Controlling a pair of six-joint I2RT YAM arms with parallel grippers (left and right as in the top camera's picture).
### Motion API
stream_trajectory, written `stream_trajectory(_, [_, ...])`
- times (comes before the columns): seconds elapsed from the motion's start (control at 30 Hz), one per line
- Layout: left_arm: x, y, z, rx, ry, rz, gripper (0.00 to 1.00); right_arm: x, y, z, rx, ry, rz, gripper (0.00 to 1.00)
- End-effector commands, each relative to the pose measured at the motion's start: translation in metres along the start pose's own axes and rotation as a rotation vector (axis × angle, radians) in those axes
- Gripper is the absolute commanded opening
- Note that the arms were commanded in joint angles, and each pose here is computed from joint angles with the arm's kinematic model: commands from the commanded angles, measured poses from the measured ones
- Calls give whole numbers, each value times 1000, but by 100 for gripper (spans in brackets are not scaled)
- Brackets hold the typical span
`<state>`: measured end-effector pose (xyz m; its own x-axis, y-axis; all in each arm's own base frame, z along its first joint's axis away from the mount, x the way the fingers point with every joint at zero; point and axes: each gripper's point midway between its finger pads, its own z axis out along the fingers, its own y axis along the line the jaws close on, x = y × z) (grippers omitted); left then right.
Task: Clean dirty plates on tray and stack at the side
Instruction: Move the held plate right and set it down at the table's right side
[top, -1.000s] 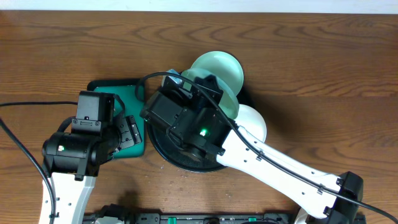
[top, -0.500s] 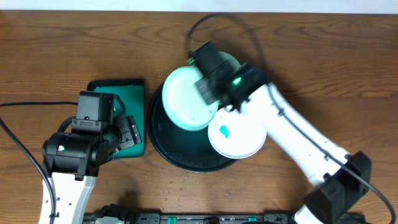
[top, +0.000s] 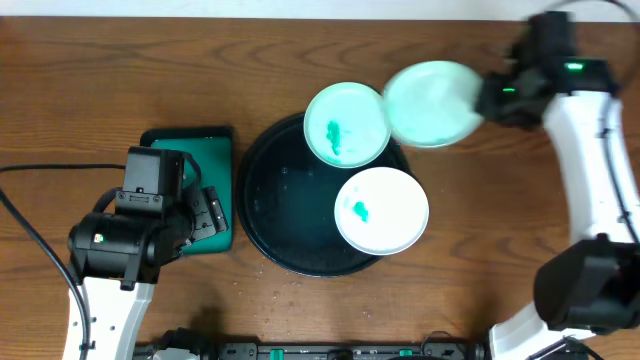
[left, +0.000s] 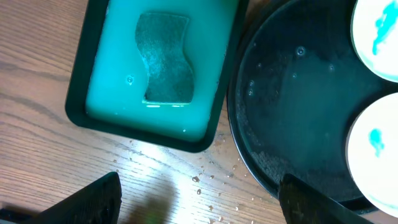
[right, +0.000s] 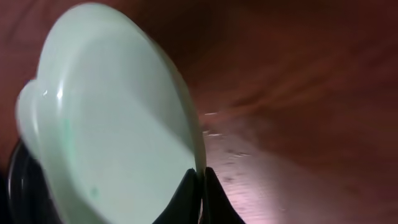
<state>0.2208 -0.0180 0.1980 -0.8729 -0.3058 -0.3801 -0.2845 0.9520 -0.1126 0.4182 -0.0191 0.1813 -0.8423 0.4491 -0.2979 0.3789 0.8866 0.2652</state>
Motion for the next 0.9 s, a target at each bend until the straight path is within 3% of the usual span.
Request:
stream_trajectory(0.0, [5, 1, 4, -10, 21, 7, 81, -14, -44, -9, -2, -8, 144, 1])
stream_trajectory(0.33, [5, 1, 4, -9, 20, 7, 81, -2, -164, 20, 87, -12, 399, 1])
stream_trajectory(0.7, [5, 1, 4, -10, 21, 7, 81, 26, -196, 63, 117, -20, 445, 1])
stream_trajectory(0.87, [5, 1, 4, -10, 20, 7, 81, 30, -183, 61, 48, 14, 451, 22])
